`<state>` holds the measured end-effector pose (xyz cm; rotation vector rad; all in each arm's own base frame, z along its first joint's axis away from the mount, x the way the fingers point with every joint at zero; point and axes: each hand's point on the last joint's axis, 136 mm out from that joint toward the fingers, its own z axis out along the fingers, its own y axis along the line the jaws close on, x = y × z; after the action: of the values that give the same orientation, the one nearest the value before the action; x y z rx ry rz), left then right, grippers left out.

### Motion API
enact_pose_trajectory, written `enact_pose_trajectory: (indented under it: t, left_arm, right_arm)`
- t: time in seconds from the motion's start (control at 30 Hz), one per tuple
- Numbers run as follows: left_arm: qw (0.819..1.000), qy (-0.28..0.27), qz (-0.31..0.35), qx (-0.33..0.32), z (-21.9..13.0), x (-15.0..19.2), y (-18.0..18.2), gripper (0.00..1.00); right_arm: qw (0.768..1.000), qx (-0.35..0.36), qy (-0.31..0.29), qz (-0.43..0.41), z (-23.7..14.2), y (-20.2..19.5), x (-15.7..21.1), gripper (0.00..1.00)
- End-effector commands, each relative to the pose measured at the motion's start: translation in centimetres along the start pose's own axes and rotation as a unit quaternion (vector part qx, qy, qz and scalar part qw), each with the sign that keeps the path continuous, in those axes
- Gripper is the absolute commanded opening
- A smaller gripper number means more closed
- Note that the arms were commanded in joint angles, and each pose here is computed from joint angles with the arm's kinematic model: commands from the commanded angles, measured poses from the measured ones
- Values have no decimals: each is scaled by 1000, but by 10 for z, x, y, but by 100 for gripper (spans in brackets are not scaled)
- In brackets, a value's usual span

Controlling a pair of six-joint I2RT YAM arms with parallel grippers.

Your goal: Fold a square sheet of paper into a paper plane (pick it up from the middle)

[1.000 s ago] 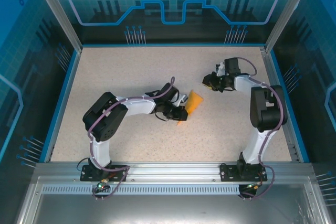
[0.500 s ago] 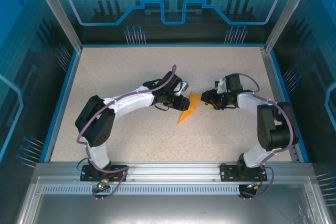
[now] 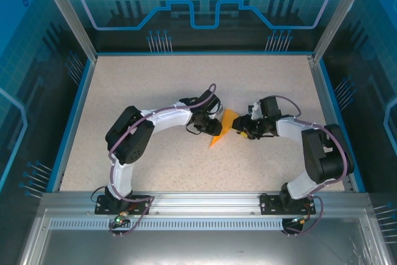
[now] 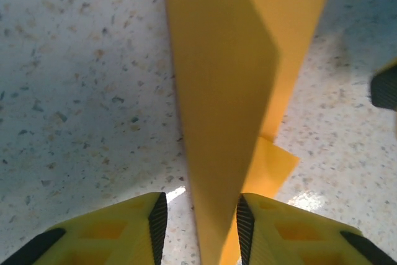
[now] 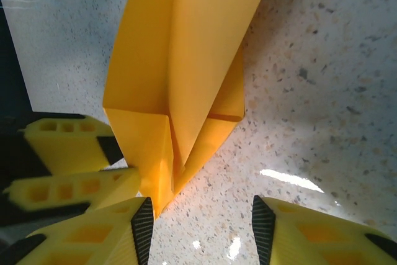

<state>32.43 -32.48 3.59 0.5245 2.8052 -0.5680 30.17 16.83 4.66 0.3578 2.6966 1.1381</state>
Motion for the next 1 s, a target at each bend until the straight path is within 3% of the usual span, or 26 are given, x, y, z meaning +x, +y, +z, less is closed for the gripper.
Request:
enact_pose_trajectory:
  t: [0.0,0.27,0.97]
  left_arm:
    - [1000,-13,-9,-2,-3,-11,-3,30]
    - [999,-13,-39,35,-3,-7,-6,4]
    - [993,-18,-75,88,-7,-3,0,3]
  right_arm:
    - [1000,-10,1,-6,1,10,9,49]
    - [1000,-18,9,-14,16,23,21,48]
    - [999,-13,30,-29,52,41,18,47]
